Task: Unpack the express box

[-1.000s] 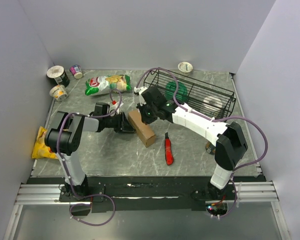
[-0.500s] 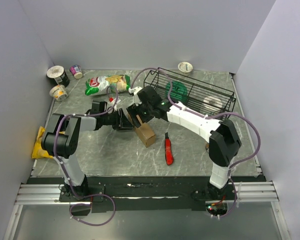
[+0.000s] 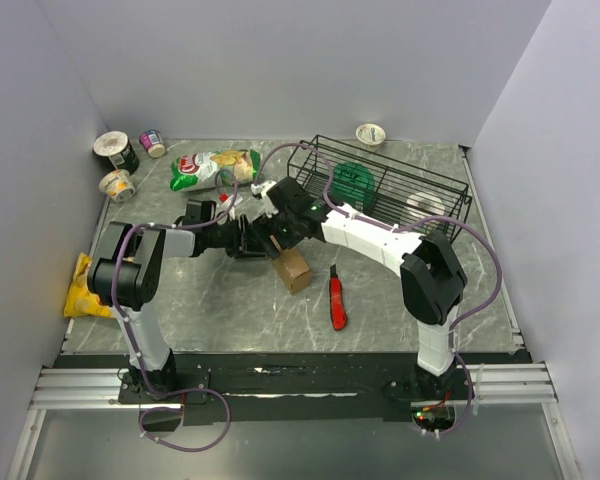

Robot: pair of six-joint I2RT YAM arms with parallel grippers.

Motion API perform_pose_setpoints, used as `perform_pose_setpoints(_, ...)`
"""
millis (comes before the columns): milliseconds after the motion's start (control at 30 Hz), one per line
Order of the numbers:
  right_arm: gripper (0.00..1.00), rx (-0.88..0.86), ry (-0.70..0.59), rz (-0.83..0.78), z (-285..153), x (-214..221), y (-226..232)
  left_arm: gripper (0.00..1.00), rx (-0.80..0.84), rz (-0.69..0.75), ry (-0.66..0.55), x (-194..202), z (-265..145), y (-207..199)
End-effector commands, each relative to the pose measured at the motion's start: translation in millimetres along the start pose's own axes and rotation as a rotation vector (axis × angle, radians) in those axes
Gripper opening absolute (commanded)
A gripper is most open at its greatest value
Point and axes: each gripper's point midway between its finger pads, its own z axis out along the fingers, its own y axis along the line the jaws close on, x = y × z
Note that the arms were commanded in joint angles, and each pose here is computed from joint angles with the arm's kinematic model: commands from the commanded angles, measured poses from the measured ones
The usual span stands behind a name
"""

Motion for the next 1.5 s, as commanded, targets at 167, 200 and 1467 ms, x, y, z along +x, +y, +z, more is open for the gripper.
perform_pose_setpoints(167, 0.69, -0.044, -0.021, -0.004, -3.9, -19.8, 7.3, 0.47, 0.031, 0.006, -0.010, -13.2, 4.8, -1.8)
perform_pose_setpoints(200, 0.70, -0.042, -0.015, -0.005, -4.1, -18.7, 6.9, 0.47, 0.029, 0.004, -0.010, -13.3, 5.3, -1.0)
perform_pose_setpoints(1467, 0.03, 0.032, -0.014, -0.199, -14.9, -20.3, 3.4, 0.48, 0.025, -0.045, -0.006, -14.5, 12.3, 11.9)
